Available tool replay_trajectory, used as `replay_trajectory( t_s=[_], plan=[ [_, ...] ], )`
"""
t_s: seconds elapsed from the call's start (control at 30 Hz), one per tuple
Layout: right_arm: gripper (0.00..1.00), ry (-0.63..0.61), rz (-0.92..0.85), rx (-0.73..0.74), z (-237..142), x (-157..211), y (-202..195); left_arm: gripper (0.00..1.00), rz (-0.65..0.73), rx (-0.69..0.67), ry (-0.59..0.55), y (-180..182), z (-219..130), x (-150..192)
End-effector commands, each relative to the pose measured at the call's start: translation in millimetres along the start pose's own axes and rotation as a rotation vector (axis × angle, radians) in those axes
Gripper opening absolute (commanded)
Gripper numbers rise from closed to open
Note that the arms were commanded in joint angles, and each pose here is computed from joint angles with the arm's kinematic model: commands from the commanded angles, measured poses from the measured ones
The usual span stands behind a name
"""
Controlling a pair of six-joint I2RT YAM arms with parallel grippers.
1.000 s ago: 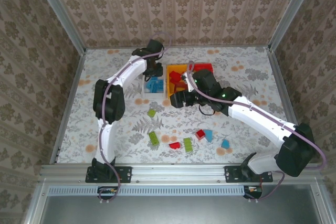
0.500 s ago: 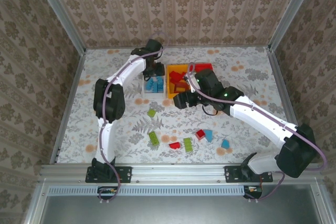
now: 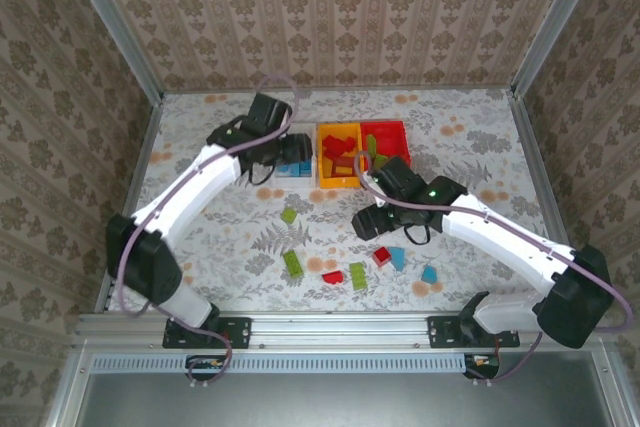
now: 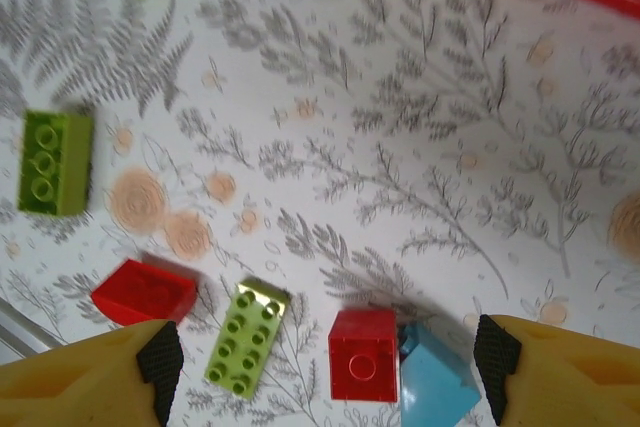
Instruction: Sort the legos into containers by color
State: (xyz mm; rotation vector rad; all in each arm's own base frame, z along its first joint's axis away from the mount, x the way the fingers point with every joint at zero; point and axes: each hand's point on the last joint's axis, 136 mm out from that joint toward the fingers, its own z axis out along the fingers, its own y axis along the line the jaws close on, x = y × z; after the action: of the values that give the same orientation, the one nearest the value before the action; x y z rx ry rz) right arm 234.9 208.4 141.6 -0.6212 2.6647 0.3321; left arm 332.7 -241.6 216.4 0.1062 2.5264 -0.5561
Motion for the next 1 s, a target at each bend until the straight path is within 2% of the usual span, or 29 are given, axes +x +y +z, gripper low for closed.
replay_trajectory(
  t_s=[0.0, 0.1, 0.27, 0.53, 0.87, 0.97],
  plan=[
    [0.80, 0.193, 0.013, 0.095, 23.4, 33.6, -11.9, 0.61, -0.005, 0.072, 0.033, -15.2, -10.7, 37.9],
    [0.81, 0.253, -0.014, 0.137, 36.6, 41.4, -17.1, 0.62, 0.001, 0.102, 0.054, -19.5, -22.7, 71.6],
    [0.81, 0.332, -0.037, 0.126, 52.9, 50.6, -14.0, 0.62, -0.010, 0.087, 0.078, -9.9, -32.7, 104.5],
    [0.77, 0.432, -0.061, 0.132, 72.7, 78.5, -9.8, 0.62, -0.012, 0.080, 0.057, -5.9, -42.6, 105.1],
    [0.57, 0.472, -0.064, 0.185, 79.5, 93.8, -19.3, 0.62, -0.007, 0.094, 0.055, -11.5, -42.7, 105.4],
    [0.55, 0.483, -0.052, 0.200, 78.6, 96.9, -21.2, 0.62, -0.006, 0.098, 0.058, -13.1, -41.8, 105.5]
  ],
)
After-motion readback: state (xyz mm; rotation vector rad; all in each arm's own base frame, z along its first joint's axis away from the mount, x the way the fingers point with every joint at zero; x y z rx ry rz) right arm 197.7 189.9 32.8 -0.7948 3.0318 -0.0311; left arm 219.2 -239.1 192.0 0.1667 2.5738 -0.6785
